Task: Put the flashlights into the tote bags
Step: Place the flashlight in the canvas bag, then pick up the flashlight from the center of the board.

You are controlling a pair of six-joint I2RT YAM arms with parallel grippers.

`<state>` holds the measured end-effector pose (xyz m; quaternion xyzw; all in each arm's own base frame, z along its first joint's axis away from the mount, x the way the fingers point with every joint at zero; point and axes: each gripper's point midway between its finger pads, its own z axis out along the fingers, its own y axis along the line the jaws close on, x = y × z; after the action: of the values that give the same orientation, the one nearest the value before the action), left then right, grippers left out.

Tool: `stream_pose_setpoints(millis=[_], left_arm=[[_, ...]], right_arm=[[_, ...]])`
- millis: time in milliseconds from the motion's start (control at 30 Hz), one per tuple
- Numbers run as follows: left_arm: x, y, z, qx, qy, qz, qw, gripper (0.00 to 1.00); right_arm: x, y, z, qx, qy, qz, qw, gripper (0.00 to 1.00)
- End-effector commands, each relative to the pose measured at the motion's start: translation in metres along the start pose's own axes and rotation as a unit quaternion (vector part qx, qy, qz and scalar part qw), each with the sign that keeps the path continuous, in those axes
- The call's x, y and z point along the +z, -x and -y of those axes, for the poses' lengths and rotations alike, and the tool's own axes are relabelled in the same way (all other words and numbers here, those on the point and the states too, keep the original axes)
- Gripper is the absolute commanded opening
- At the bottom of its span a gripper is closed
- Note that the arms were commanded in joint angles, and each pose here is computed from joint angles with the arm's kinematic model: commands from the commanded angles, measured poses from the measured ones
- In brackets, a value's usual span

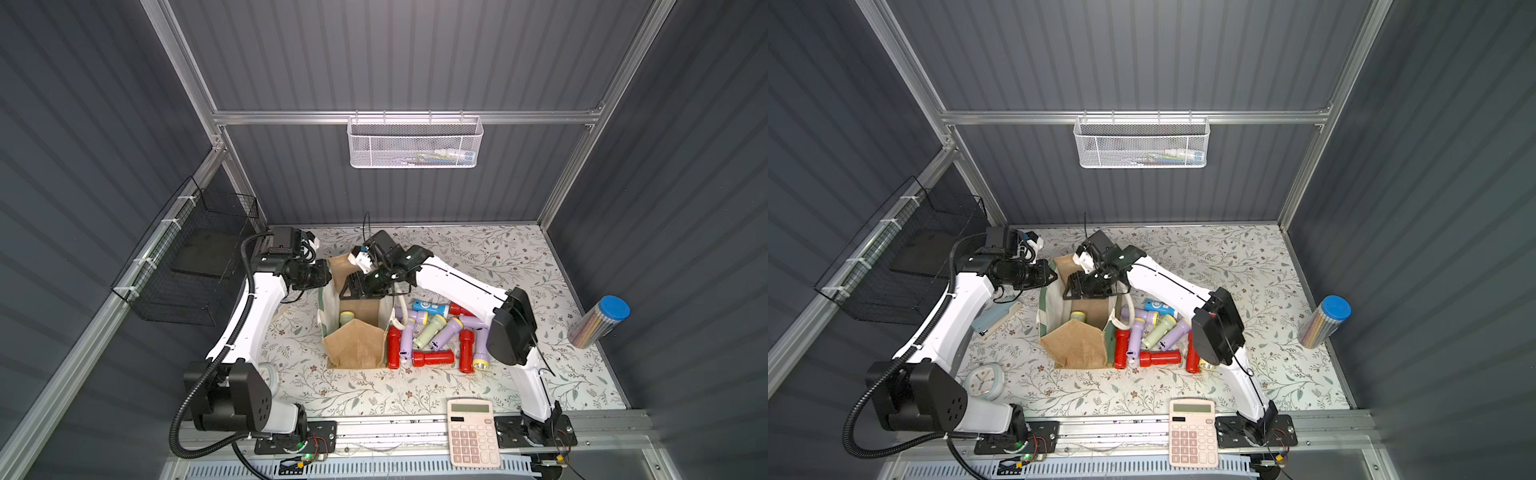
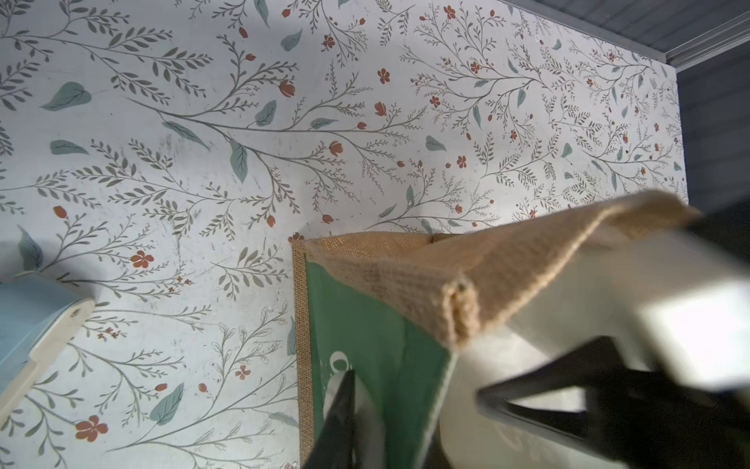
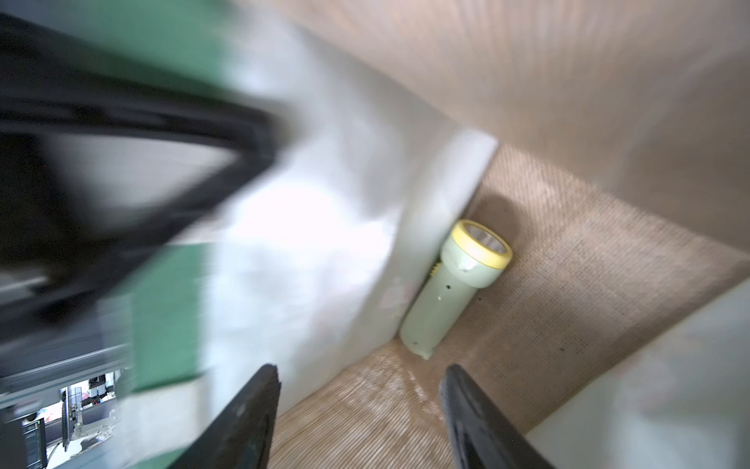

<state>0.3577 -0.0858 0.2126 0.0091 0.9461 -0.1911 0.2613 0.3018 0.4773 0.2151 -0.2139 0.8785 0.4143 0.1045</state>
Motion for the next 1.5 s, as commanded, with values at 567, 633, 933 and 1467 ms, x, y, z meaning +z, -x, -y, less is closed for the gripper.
stream_pose_setpoints(millis=[567, 633, 933, 1467], left_arm=[[-0.008, -0.002, -0.003, 0.001, 0.011, -0.003, 1.0, 0.19], [-0.008, -0.002, -0.002, 0.002, 0.009, -0.002, 1.0, 0.19], [-0.008, -0.002, -0.003, 0.002, 0.01, -0.004, 1.0, 0.2], [-0.009, -0.003, 0.002, 0.002, -0.004, 0.0, 1.0, 0.21]], right_arm=[[-0.176, -0.005, 0.05, 0.034, -0.111, 0.222, 0.968, 0.68], [-0.197, -0.021, 0.075, 0.069, -0.139, 0.242, 0.958, 0.67], [-0.238, -0.111, 0.157, 0.162, -0.261, 0.228, 0.924, 0.67], [-0.213, -0.23, 0.276, 0.299, -0.344, 0.103, 0.884, 0.64]])
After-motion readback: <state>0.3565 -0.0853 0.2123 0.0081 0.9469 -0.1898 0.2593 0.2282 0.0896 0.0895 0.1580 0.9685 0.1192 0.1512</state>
